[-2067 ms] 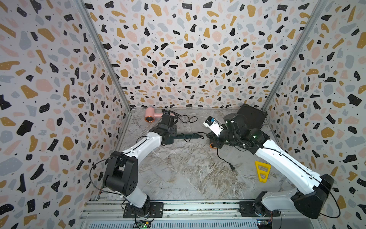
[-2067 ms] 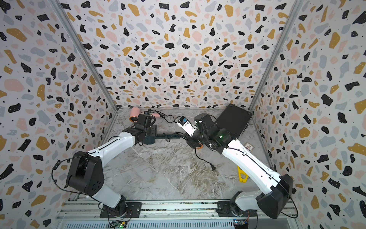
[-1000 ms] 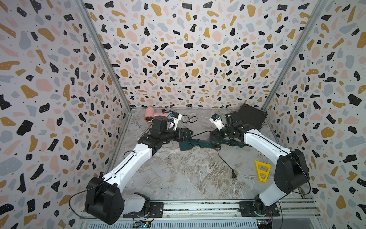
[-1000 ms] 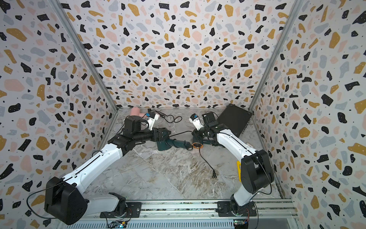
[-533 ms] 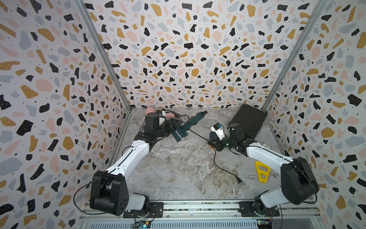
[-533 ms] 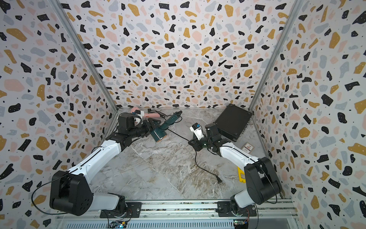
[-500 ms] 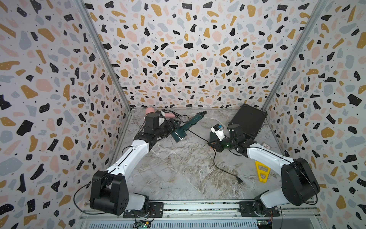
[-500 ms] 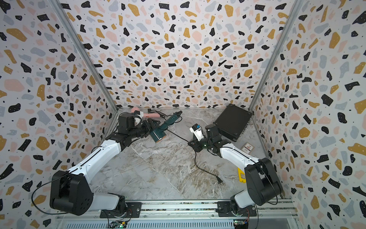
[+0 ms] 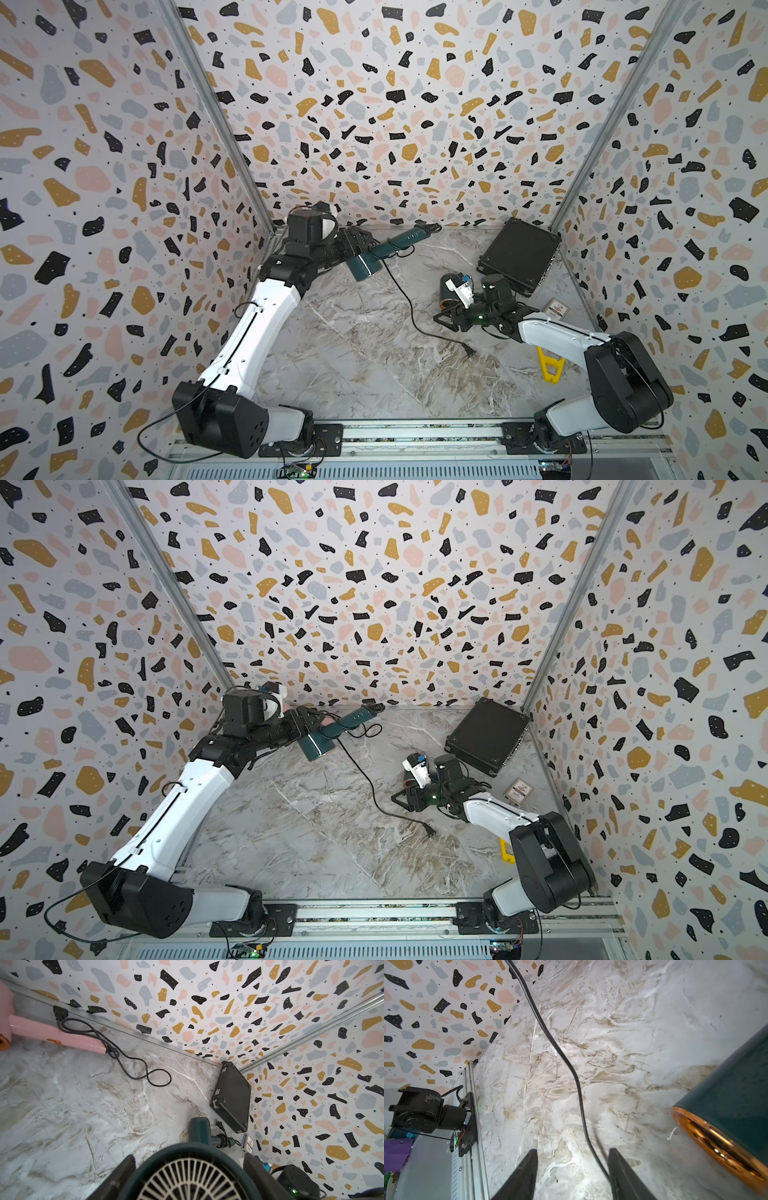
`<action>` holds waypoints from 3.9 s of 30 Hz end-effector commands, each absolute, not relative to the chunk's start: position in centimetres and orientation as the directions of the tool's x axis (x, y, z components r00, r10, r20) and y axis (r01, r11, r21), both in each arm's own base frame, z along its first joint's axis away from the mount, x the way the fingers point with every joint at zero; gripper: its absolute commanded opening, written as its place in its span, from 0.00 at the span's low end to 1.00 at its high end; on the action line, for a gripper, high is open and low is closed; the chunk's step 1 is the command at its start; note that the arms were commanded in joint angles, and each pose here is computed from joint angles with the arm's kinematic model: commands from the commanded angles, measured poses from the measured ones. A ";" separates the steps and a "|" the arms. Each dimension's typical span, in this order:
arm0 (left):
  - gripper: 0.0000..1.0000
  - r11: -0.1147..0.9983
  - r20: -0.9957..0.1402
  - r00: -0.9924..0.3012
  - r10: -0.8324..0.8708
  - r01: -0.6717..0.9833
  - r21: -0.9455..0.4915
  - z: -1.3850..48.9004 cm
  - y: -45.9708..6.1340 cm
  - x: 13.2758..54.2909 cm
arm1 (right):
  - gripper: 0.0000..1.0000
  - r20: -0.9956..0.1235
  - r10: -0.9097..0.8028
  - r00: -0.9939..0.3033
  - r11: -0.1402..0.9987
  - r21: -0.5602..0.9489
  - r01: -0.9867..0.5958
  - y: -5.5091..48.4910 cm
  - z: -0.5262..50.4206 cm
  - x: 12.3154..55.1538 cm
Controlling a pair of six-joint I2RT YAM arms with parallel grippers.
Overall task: Wrap the cord around the hair dryer
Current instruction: Wrap the power cord around the hair dryer.
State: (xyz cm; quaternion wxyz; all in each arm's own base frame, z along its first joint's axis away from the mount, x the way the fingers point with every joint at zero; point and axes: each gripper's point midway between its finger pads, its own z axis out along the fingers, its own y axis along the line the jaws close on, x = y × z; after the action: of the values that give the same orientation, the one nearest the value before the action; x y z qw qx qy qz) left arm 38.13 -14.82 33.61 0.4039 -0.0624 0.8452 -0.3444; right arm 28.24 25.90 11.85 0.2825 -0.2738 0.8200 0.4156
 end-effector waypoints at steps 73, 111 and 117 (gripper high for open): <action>0.00 0.980 -0.680 -0.707 -0.194 -0.118 -0.157 15.6 -7.6 42.0 | 0.00 -0.816 -0.463 -0.348 0.387 0.167 -0.907 32.7 27.8 23.4; 0.00 0.756 -0.570 -0.746 0.344 0.580 -0.302 14.4 -23.4 30.5 | 0.00 -0.808 -0.318 -0.496 0.620 0.218 -0.754 33.7 31.5 39.5; 0.00 0.492 -0.635 -0.704 0.318 0.695 -0.524 18.7 -27.0 26.0 | 0.00 -0.731 -0.273 -0.626 0.670 0.322 -0.669 31.7 27.3 42.8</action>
State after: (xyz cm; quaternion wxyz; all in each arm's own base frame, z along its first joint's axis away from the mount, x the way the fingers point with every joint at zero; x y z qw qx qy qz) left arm 29.52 -23.92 15.03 0.2468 0.2494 0.8942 -0.2779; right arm 40.40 32.82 24.76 0.2961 -0.3095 0.8586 0.2819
